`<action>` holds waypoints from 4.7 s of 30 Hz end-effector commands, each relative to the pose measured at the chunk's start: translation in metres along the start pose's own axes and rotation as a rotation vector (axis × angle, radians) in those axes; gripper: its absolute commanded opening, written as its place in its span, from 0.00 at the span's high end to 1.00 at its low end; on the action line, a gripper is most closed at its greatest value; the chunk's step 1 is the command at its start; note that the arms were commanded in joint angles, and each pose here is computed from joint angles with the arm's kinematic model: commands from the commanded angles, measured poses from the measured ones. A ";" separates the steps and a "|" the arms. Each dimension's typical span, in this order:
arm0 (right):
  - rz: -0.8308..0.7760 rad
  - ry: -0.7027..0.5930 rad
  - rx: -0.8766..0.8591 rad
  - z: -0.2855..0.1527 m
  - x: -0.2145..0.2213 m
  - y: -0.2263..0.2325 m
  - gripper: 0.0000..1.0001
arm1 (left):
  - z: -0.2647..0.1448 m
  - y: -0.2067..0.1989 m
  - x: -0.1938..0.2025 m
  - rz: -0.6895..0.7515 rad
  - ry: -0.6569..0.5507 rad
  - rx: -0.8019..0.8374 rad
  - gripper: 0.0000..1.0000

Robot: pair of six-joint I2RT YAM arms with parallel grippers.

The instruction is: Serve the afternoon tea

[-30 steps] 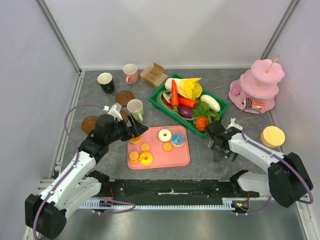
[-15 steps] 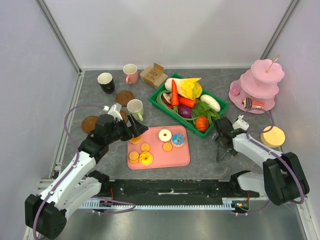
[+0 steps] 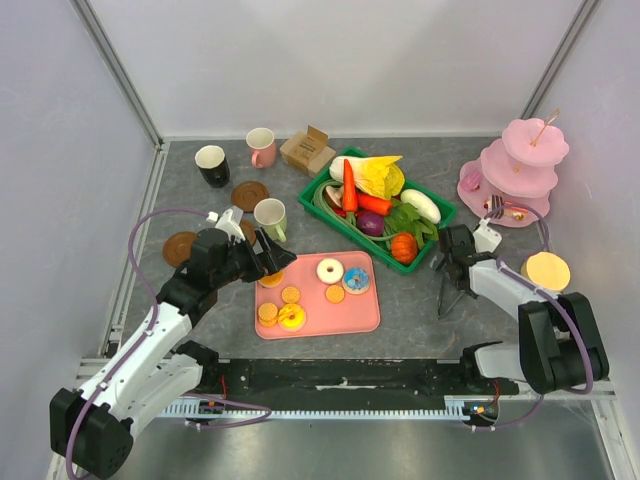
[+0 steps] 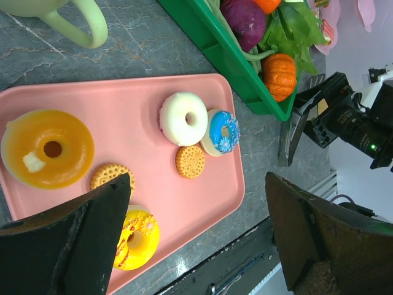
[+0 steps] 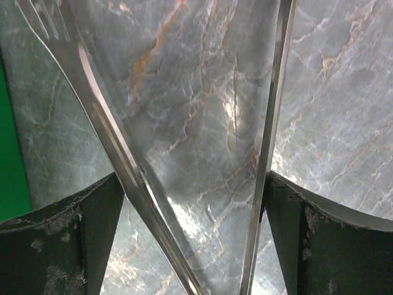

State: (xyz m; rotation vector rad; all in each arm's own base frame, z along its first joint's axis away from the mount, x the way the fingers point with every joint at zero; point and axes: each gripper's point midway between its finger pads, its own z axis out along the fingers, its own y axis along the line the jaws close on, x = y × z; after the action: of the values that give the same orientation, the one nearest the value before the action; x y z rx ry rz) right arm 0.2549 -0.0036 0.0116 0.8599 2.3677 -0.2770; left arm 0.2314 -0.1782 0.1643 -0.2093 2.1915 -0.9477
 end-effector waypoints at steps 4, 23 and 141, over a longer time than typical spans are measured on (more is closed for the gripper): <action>-0.046 0.143 0.084 0.017 0.037 -0.027 0.02 | 0.001 -0.004 -0.005 0.019 -0.018 0.010 0.05; 0.094 0.046 -0.153 -0.076 -0.005 -0.023 0.39 | -0.004 -0.003 -0.006 0.012 -0.025 -0.002 0.05; -0.677 -0.359 -0.741 -0.338 -0.002 0.170 0.53 | -0.058 0.018 -0.006 -0.010 -0.089 -0.178 0.05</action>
State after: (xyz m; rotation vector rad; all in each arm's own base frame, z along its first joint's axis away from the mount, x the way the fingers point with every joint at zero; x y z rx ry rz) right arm 0.1616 0.2862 0.2328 -0.6465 2.1535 0.1728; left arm 0.1885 -0.1239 0.1659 -0.3523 2.2558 -0.6960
